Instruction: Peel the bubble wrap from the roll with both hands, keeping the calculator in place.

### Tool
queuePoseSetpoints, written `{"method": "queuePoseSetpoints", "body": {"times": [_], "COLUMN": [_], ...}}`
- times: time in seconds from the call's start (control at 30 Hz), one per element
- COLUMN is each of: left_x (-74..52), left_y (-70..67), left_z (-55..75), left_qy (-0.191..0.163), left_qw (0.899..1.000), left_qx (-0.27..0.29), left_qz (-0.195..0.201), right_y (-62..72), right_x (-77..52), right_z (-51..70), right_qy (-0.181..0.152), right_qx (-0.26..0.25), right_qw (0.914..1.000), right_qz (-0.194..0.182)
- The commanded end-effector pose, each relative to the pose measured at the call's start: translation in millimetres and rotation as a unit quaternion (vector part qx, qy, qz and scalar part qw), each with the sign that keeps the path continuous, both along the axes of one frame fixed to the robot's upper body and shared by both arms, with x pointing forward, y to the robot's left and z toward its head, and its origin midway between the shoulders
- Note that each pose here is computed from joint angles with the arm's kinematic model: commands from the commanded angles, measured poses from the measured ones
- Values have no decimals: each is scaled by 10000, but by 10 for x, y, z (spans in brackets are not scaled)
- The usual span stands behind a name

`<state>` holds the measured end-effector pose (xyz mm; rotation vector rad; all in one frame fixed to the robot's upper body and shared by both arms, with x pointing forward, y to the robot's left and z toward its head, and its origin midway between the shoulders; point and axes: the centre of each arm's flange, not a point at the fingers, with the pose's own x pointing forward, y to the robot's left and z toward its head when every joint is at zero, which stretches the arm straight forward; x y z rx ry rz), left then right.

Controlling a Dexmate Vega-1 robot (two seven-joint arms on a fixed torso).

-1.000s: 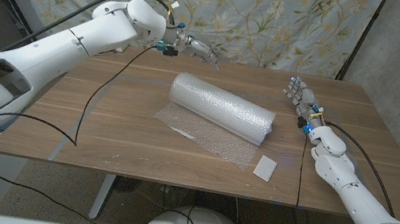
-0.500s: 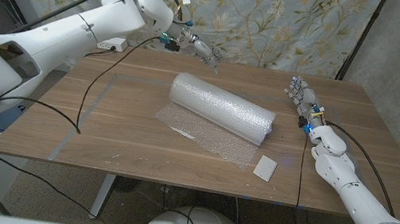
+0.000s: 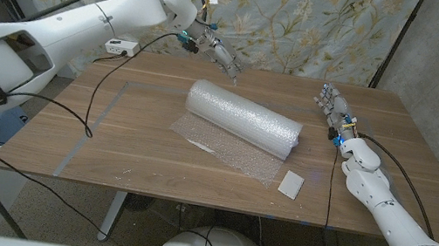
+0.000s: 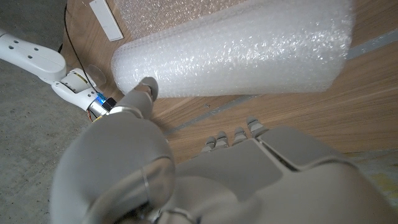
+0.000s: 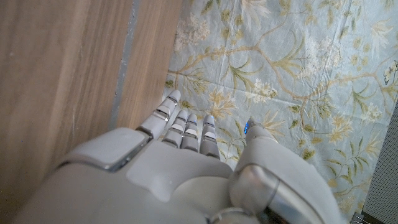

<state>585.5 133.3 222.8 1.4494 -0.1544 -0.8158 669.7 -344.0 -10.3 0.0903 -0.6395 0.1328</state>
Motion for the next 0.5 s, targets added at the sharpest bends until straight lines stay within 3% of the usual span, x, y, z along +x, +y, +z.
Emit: {"method": "queuePoseSetpoints", "body": {"times": [0.03,0.27,0.5], "left_x": [-8,13,31], "left_y": [-96,-156,-208], "left_z": [98,98,82], "left_qy": [47,-22,-344], "left_qw": [9985,9972,9960], "left_qx": [550,742,800], "left_qz": [-34,-44,-202], "right_y": [-7,-18,-31], "right_x": [-29,-55,-72], "right_z": [-20,-52,-93], "right_qy": [19,23,33], "right_qx": [46,110,156], "right_qw": [10000,9999,9999], "right_qz": [-29,-59,-34]}}
